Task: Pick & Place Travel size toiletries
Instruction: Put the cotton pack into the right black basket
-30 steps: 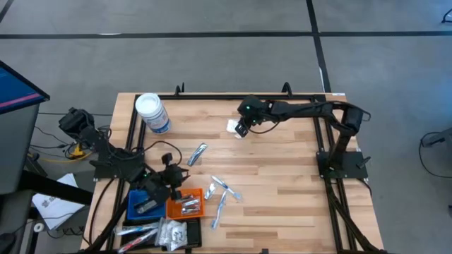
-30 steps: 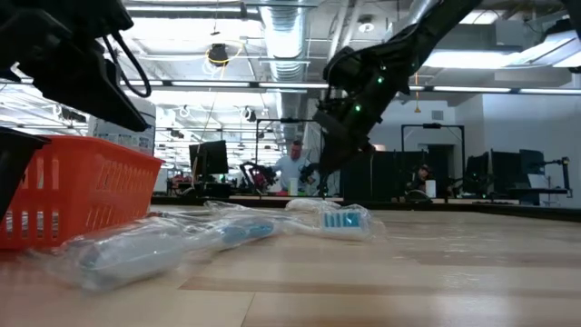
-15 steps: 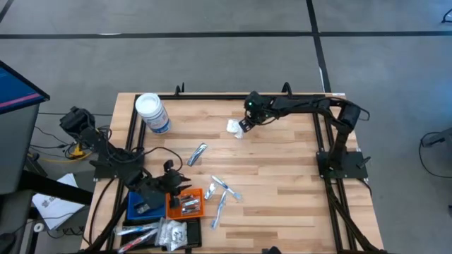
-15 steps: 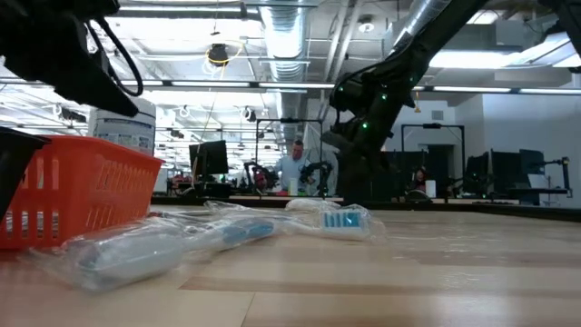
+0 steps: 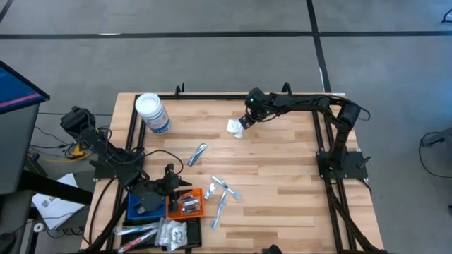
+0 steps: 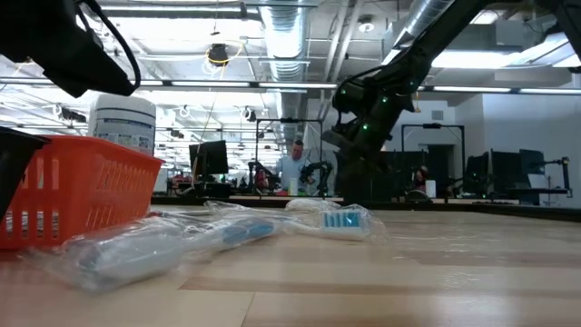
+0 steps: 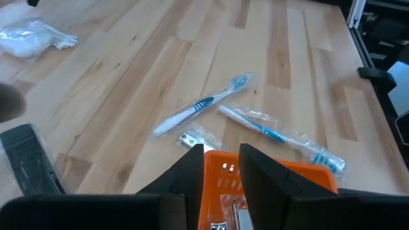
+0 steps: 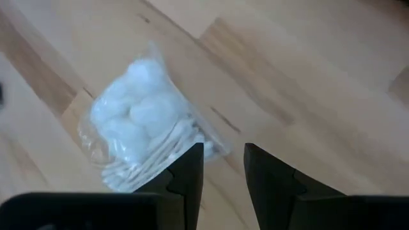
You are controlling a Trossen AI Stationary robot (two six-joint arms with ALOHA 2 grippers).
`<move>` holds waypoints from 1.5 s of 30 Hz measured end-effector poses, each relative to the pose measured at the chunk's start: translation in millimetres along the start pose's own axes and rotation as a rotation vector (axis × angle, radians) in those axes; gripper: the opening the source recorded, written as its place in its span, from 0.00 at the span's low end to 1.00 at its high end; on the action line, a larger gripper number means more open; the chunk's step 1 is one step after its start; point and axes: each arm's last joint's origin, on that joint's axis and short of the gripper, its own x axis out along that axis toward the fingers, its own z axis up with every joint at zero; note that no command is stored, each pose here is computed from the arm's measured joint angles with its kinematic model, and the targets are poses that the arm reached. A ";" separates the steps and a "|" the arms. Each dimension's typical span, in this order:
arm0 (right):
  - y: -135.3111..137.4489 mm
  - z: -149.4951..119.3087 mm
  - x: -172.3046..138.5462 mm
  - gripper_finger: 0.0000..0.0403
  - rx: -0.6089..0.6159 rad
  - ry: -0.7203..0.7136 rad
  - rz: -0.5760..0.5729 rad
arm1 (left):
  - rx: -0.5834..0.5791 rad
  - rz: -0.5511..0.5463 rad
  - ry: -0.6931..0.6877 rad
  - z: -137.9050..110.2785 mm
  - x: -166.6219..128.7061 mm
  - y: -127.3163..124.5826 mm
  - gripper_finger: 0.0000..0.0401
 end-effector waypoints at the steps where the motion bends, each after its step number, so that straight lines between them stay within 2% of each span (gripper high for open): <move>1: -2.4 0.0 -0.3 0.26 0.016 0.007 -0.006 | -0.004 -0.002 -0.003 0.3 0.0 -0.3 0.23; 8: -4.9 2.0 0.1 0.26 0.031 -0.006 -0.005 | -0.019 -0.012 -0.015 1.8 0.0 -1.5 0.23; 12: -2.1 -2.7 19.7 0.26 0.022 0.056 0.003 | -0.029 -0.019 -0.023 2.8 -0.1 -2.3 0.23; 14: -0.7 0.0 31.7 0.26 0.019 0.089 0.054 | -0.032 -0.021 -0.024 3.1 -0.1 -2.5 0.23; 16: 3.2 1.9 33.1 0.26 0.009 0.120 0.094 | -0.037 -0.025 -0.028 3.7 -0.1 -3.0 0.23; 19: 9.1 4.9 39.0 0.26 -0.009 0.115 0.095 | -0.031 -0.029 -0.031 4.2 -0.1 -3.4 0.23; 24: 15.1 3.0 39.2 0.24 -0.024 0.134 0.092 | -0.025 -0.032 -0.032 4.4 -0.1 -3.6 0.23; 31: 27.0 -2.3 39.7 0.23 -0.130 0.129 0.072 | -0.005 -0.031 -0.031 4.3 -0.1 -3.5 0.23; 35: 27.2 -2.0 39.7 0.22 -0.128 0.129 0.079 | -0.005 -0.031 -0.032 4.3 -0.1 -3.6 0.23; 40: 28.3 -3.1 39.7 0.16 -0.129 0.141 0.104 | -0.003 -0.032 -0.033 4.4 -0.1 -3.6 0.23; 45: 29.1 -4.0 39.7 0.02 -0.153 0.154 0.133 | -0.003 -0.032 -0.033 4.4 -0.1 -3.6 0.23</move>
